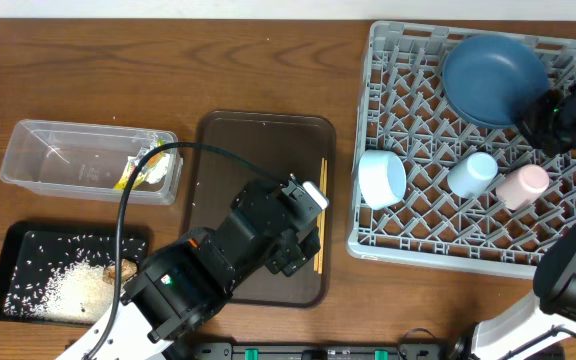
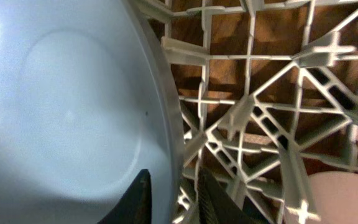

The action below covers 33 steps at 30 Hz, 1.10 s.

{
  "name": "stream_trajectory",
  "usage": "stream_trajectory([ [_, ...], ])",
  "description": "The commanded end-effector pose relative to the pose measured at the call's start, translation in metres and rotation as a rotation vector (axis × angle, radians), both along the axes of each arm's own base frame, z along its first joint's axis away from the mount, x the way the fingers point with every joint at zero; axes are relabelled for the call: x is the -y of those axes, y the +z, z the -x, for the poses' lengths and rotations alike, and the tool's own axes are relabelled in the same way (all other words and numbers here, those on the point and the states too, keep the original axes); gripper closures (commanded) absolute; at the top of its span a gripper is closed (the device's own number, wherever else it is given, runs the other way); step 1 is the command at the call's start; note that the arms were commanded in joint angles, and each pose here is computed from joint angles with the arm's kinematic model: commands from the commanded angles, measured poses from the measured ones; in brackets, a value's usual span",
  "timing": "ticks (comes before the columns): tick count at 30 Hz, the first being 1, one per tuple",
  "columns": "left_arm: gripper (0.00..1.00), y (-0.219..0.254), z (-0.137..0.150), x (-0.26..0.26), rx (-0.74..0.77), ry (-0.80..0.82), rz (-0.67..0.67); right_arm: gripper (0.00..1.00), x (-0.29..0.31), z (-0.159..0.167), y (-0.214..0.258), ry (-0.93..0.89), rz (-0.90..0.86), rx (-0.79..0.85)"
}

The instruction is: Sort waste into correct bins and load items into the dishwasher rack

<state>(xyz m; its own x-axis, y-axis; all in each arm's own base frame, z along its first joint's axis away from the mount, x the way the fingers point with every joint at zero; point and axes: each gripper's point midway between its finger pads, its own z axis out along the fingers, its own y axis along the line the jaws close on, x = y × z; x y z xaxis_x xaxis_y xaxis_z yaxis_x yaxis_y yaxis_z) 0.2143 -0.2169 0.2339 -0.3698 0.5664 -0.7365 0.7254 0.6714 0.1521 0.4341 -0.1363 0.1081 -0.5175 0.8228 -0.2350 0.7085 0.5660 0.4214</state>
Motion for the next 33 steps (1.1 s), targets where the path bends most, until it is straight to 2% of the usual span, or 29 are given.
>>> stream_trajectory([
  [1,0.09,0.007,-0.002,0.001,0.004,0.018,0.022,0.89,0.000,-0.004,-0.013,-0.032,-0.029,-0.017],
  [4,0.09,0.007,-0.002,0.001,0.004,0.018,0.022,0.99,0.002,-0.008,-0.011,-0.031,-0.020,0.004],
  [9,0.09,0.007,-0.002,0.000,0.003,0.018,0.022,0.99,0.005,-0.018,0.014,0.085,0.077,0.094],
  [13,0.09,0.007,-0.002,0.001,0.004,0.018,0.022,0.99,0.011,-0.015,0.065,0.189,0.270,0.183],
  [21,0.09,0.007,-0.002,0.001,0.004,0.019,0.023,0.99,0.016,0.013,0.169,0.200,0.739,0.225],
  [23,0.09,0.007,-0.002,0.001,0.004,0.018,0.023,0.99,0.016,0.018,0.187,0.209,0.873,0.197],
  [26,0.09,0.007,-0.002,0.001,0.004,0.018,0.023,0.99,0.015,0.027,0.207,0.205,1.121,0.068],
  [33,0.09,0.007,-0.002,0.001,0.004,0.018,0.023,0.99,0.004,0.034,0.231,0.078,1.394,-0.107],
])
